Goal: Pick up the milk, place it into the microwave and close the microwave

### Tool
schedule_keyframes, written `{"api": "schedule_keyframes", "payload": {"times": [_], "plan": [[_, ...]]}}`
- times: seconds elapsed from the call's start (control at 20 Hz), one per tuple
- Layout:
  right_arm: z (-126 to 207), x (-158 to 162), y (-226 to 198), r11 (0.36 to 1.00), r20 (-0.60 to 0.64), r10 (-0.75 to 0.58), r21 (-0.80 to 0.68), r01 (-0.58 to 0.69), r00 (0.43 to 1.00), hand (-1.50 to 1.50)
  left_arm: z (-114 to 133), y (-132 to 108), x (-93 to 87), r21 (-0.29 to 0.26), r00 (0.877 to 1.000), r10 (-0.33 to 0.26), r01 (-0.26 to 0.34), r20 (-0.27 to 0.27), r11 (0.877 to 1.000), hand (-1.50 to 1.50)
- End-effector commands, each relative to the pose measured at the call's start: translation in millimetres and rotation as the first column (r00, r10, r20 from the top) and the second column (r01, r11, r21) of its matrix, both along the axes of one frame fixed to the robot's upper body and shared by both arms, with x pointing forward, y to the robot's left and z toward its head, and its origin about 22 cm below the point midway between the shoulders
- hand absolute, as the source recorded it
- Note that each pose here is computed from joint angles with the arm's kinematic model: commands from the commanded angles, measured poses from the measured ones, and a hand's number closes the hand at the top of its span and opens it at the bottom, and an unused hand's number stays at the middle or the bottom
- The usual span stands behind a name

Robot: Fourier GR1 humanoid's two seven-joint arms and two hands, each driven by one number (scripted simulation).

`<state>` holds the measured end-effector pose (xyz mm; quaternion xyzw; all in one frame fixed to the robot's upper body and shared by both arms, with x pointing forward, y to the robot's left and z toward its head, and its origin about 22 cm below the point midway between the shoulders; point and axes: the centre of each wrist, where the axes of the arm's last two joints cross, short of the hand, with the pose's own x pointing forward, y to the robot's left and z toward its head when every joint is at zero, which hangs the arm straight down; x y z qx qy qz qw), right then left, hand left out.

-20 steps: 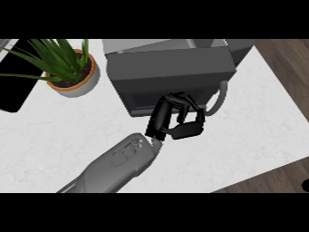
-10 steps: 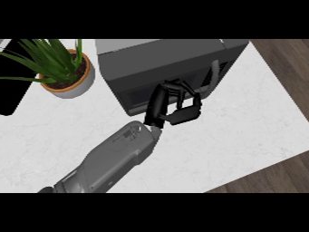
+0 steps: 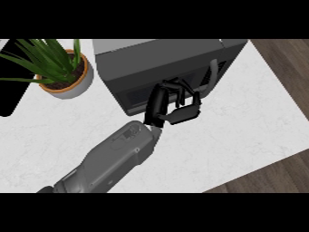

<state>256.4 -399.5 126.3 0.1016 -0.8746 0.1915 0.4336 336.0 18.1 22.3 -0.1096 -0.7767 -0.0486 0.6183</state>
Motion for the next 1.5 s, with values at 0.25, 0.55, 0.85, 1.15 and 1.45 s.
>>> {"api": "schedule_keyframes", "payload": {"times": [0.25, 0.55, 0.85, 1.15, 1.45], "plan": [[22, 8, -11, 1.000, 0.029, -0.006, -0.021, 0.006, 1.000, -1.50, 23, -2, 23.3, -0.033, 0.998, 0.034, -0.032, 0.062, 0.999, 1.50], [31, 8, -23, 0.999, 0.033, -0.033, -0.029, 0.034, 0.999, -1.50, 22, -2, 25.2, -0.057, 0.997, 0.038, -0.034, 0.070, 0.998, 1.50], [45, 11, -32, 0.998, 0.062, -0.054, -0.036, 0.057, 0.997, -1.50, 19, -2, 24.8, -0.058, 0.996, 0.041, -0.036, 0.081, 0.998, 1.50], [64, 10, -43, 0.991, 0.083, -0.076, -0.106, 0.085, 0.994, -1.50, 20, -3, 25.7, -0.068, 0.995, 0.042, -0.036, 0.090, 0.997, 1.50], [73, 10, -52, 0.986, 0.091, -0.097, -0.130, 0.109, 0.991, -1.50, 18, -4, 24.9, -0.075, 0.995, 0.044, -0.037, 0.093, 0.997, 1.50]]}}
